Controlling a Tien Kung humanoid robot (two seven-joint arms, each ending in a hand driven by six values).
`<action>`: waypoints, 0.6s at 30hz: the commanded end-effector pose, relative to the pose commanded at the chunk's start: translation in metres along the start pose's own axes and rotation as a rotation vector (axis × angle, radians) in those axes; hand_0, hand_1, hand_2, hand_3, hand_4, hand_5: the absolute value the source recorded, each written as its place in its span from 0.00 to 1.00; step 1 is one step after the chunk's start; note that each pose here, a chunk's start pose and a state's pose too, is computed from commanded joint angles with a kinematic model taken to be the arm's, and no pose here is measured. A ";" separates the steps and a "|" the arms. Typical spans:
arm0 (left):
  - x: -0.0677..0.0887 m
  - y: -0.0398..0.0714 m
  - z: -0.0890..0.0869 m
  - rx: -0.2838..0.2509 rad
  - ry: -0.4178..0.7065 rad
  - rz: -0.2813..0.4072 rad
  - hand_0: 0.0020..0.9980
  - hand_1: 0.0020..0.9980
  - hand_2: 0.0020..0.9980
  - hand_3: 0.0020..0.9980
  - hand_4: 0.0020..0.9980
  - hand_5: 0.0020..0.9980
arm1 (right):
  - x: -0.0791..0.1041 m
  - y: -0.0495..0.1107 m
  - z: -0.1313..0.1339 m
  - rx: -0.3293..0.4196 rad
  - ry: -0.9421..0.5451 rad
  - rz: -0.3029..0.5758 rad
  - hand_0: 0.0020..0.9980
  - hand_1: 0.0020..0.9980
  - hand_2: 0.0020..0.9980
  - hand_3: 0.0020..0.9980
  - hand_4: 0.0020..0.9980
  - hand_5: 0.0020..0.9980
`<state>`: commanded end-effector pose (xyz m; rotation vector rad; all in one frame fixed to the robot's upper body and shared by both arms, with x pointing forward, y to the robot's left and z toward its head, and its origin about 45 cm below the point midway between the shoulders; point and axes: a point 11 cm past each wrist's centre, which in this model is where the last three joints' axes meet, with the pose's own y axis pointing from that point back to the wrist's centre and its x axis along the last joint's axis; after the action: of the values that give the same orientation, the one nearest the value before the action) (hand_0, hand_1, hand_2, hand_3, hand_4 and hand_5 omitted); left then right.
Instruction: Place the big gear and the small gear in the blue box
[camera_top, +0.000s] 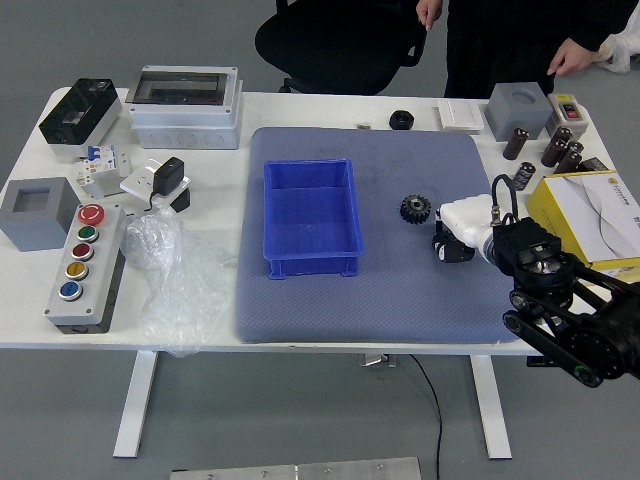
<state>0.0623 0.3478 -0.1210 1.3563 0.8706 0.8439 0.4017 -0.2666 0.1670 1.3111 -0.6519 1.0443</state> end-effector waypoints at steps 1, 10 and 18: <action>0.000 0.000 0.000 0.000 0.000 0.000 0.86 0.83 0.82 0.77 0.59 0.37 | 0.001 0.000 0.001 -0.002 0.001 0.003 0.44 0.42 0.49 0.61 0.43 0.35; 0.002 0.000 -0.002 0.003 0.002 0.003 0.86 0.83 0.82 0.77 0.59 0.37 | 0.019 0.003 0.013 -0.021 0.024 0.036 0.44 0.42 0.49 0.61 0.39 0.39; 0.001 0.000 -0.002 0.004 0.003 0.002 0.86 0.83 0.82 0.77 0.59 0.37 | 0.014 0.003 0.015 -0.020 0.017 0.007 0.44 0.42 0.49 0.61 0.39 0.39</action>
<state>0.0611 0.3500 -0.1207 1.3594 0.8736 0.8459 0.4079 -0.2778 0.1833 1.2816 -0.6532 1.0516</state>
